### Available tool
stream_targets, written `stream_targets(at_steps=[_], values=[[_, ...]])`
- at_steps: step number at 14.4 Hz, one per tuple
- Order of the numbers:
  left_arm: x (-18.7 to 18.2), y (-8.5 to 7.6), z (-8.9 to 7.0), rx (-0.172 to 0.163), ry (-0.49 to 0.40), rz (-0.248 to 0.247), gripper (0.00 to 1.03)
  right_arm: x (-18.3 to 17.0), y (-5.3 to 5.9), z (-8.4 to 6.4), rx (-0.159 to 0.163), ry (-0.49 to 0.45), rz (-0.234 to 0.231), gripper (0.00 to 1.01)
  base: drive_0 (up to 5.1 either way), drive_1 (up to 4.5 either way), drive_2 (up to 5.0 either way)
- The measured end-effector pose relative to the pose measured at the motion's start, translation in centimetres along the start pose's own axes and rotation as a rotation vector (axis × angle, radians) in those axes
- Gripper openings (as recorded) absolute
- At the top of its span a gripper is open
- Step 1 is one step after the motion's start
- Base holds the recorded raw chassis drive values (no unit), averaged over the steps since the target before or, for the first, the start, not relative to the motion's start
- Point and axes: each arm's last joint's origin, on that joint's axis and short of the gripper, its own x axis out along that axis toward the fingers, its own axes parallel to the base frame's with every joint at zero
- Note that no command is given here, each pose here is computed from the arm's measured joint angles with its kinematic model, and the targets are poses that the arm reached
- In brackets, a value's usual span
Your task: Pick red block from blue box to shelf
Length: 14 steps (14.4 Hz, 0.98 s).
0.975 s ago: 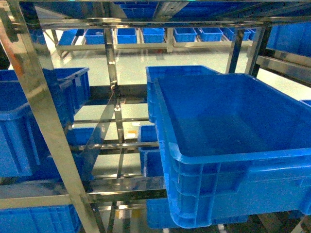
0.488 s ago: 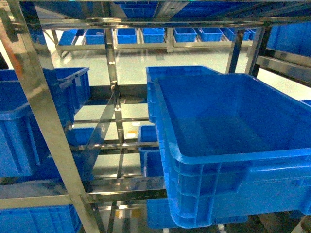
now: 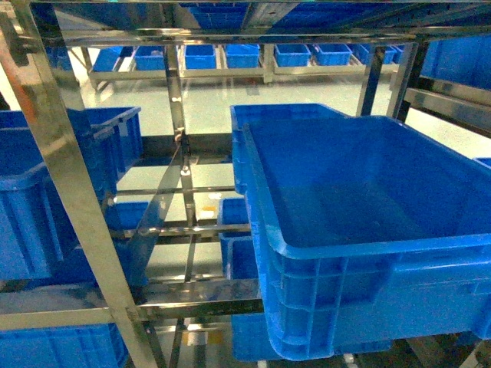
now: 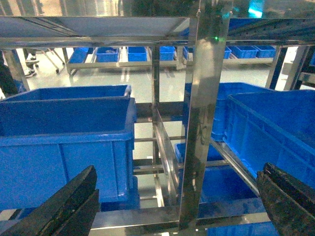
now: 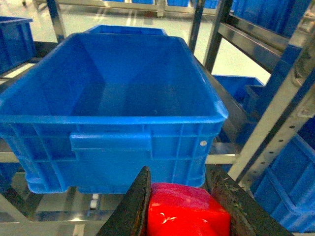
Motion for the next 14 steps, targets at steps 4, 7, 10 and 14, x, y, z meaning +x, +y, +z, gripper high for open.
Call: stream_targets(at_steps=[4, 7, 10, 14], values=[[0.0, 0.0, 0.0, 0.000, 0.001, 0.000, 0.98, 7.9, 0.4, 4.5, 0.043, 0.009, 0.049, 0.29, 0.0, 0.00, 0.0], [0.0, 0.0, 0.0, 0.000, 0.001, 0.000, 0.98, 18.6, 2.2, 6.0, 0.087, 0.175, 0.116, 0.29, 0.0, 0.00, 0.0], [0.0, 0.0, 0.0, 0.000, 0.001, 0.001, 0.98, 21.8, 2.5, 6.8, 0.075, 0.064, 0.079, 0.90, 0.0, 0.00, 0.0], [0.0, 0.0, 0.0, 0.000, 0.000, 0.000, 0.98, 14.2, 0.4, 5.5, 0.094, -0.241, -0.035, 0.52, 0.0, 0.00, 0.0]])
